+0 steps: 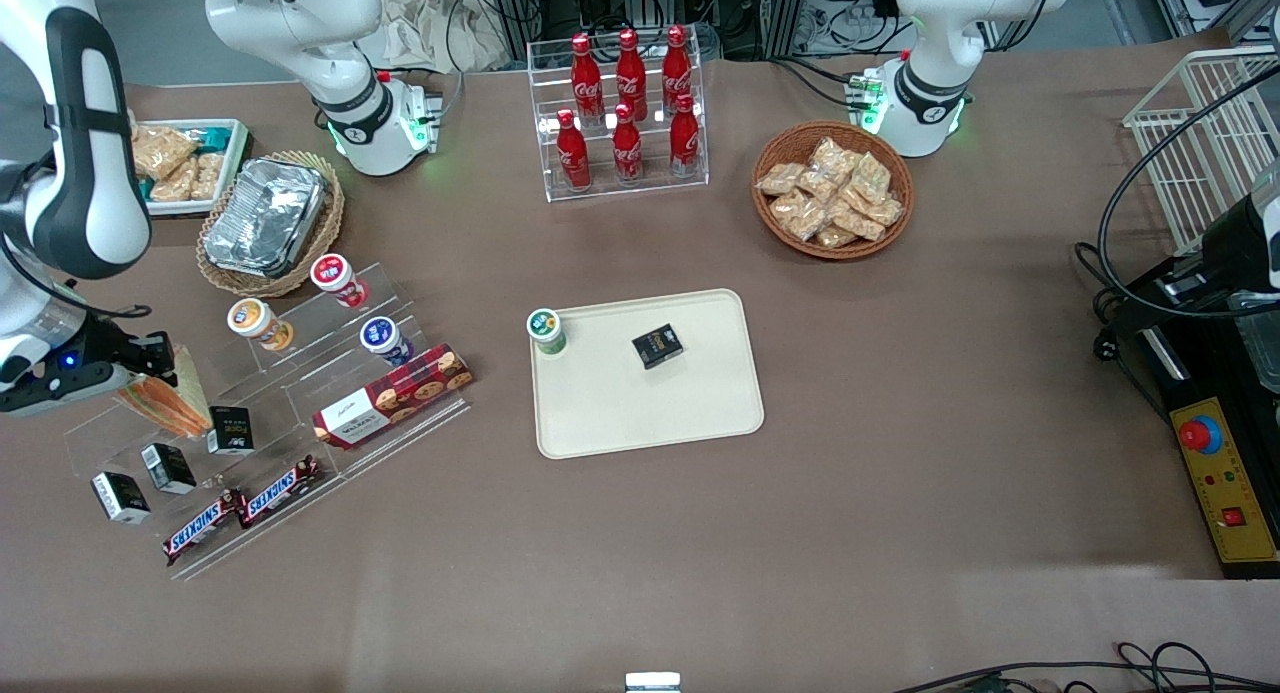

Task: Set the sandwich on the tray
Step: 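Carry the sandwich with the right gripper over the cream tray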

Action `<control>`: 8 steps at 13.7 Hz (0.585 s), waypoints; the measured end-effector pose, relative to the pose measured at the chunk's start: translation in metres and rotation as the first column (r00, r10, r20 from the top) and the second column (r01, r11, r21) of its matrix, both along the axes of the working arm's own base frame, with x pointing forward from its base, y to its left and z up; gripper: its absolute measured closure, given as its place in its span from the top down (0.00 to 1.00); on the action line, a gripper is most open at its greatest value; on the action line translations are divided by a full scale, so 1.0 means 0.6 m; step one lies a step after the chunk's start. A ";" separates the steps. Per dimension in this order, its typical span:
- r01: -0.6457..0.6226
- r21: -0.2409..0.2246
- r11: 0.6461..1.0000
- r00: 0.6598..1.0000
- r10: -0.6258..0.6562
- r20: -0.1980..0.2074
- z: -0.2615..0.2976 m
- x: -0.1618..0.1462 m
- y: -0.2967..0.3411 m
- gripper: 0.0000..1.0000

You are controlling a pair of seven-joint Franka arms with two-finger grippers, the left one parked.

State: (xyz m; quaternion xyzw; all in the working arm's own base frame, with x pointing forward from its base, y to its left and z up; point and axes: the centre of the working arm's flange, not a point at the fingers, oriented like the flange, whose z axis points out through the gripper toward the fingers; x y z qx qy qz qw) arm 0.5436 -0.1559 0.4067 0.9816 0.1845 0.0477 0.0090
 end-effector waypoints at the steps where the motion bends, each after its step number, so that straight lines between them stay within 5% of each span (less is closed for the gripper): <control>1: -0.052 0.011 0.999 0.999 0.052 -0.002 0.029 0.001 0.023 0.34; 4: -0.252 0.026 0.967 0.968 0.251 0.020 0.131 0.012 0.120 0.20; 8: -0.467 -0.020 0.884 0.881 0.467 0.076 0.213 0.034 0.296 0.19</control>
